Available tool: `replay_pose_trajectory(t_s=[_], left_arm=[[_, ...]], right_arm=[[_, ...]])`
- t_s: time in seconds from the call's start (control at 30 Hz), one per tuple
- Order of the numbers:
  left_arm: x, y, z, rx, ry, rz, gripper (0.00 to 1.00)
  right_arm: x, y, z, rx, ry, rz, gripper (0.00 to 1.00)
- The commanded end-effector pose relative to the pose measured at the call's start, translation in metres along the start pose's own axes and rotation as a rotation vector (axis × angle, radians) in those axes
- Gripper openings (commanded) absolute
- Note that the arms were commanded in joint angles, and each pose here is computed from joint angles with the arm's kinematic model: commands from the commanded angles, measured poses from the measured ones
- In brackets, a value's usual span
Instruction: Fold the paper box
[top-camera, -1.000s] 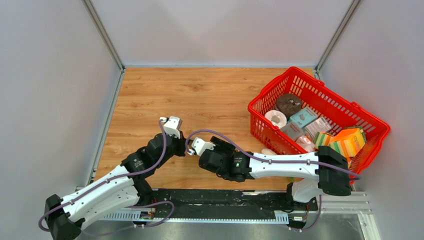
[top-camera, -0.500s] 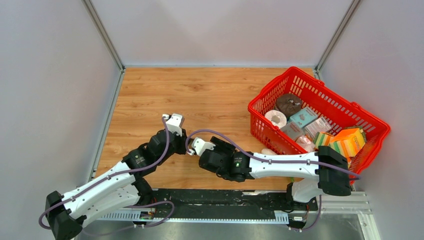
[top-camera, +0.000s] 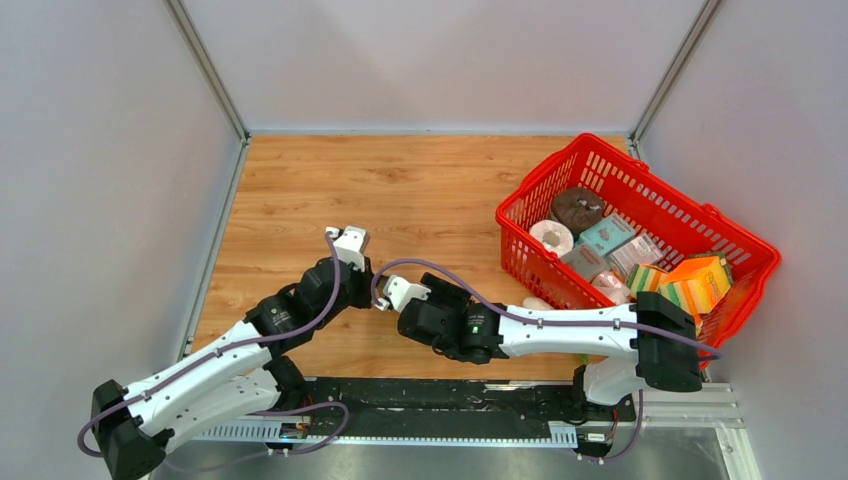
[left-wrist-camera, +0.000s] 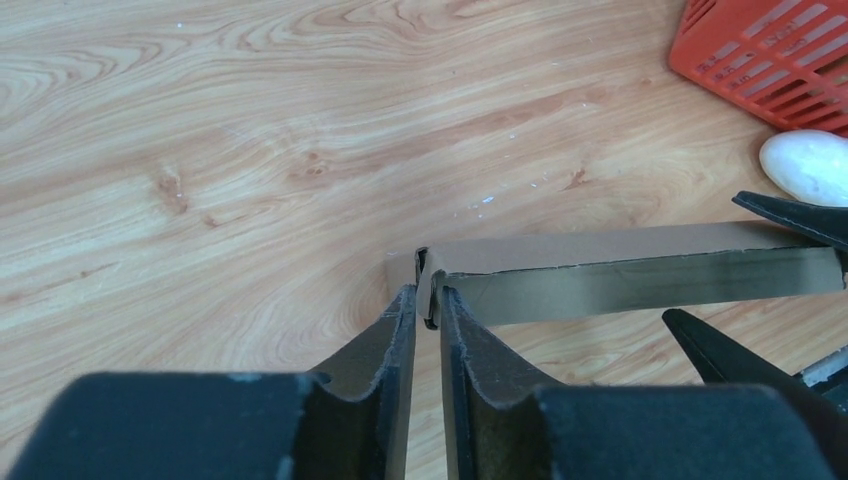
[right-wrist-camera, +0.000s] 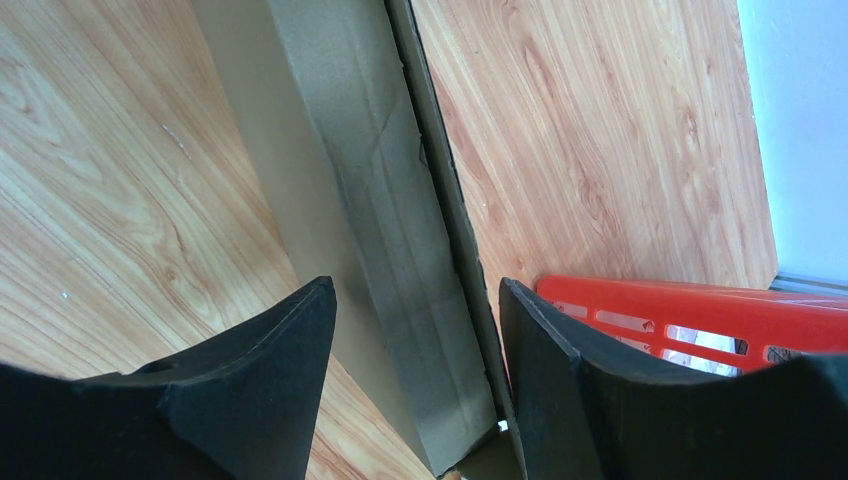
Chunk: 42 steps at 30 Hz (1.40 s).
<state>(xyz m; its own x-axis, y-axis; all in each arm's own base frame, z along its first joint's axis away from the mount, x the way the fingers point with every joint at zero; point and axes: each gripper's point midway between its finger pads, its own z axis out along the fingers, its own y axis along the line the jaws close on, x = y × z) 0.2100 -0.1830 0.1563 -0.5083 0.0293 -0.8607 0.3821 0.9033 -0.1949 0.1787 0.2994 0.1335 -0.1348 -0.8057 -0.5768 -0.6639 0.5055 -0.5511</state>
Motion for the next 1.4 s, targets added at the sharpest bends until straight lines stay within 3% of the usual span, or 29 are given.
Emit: replay_pose_trajectory(t_s=[0.0, 0.3, 0.5, 0.67, 0.97, 1.17, 1.3, 1.37], left_arm=[[-0.01, 0.001, -0.005, -0.012, -0.029, -0.017, 0.19], [-0.012, -0.007, 0.004, 0.001, 0.004, -0.021, 0.08], [-0.015, -0.021, 0.005, 0.08, -0.007, -0.105, 0.0], [-0.003, -0.015, 0.007, 0.084, 0.001, -0.168, 0.0], [0.03, 0.02, 0.007, -0.103, 0.153, -0.082, 0.0], [0.03, 0.019, 0.007, -0.1, 0.171, -0.047, 0.0], [0.027, 0.016, 0.004, -0.081, 0.157, -0.066, 0.0], [0.019, 0.011, -0.001, -0.046, 0.122, -0.084, 0.07]], right_arm=[[-0.006, -0.001, 0.0, -0.001, -0.016, 0.024, 0.65], [-0.007, -0.002, 0.0, 0.001, -0.016, 0.027, 0.65], [-0.006, 0.0, 0.001, -0.001, -0.011, 0.023, 0.65], [-0.004, 0.001, 0.002, -0.003, -0.009, 0.023, 0.65], [-0.002, 0.002, 0.003, -0.003, -0.002, 0.017, 0.65], [0.002, 0.004, 0.007, 0.008, 0.01, 0.006, 0.65], [0.008, 0.004, 0.011, 0.022, 0.012, 0.002, 0.58], [0.011, 0.004, 0.012, 0.04, 0.021, -0.01, 0.52]])
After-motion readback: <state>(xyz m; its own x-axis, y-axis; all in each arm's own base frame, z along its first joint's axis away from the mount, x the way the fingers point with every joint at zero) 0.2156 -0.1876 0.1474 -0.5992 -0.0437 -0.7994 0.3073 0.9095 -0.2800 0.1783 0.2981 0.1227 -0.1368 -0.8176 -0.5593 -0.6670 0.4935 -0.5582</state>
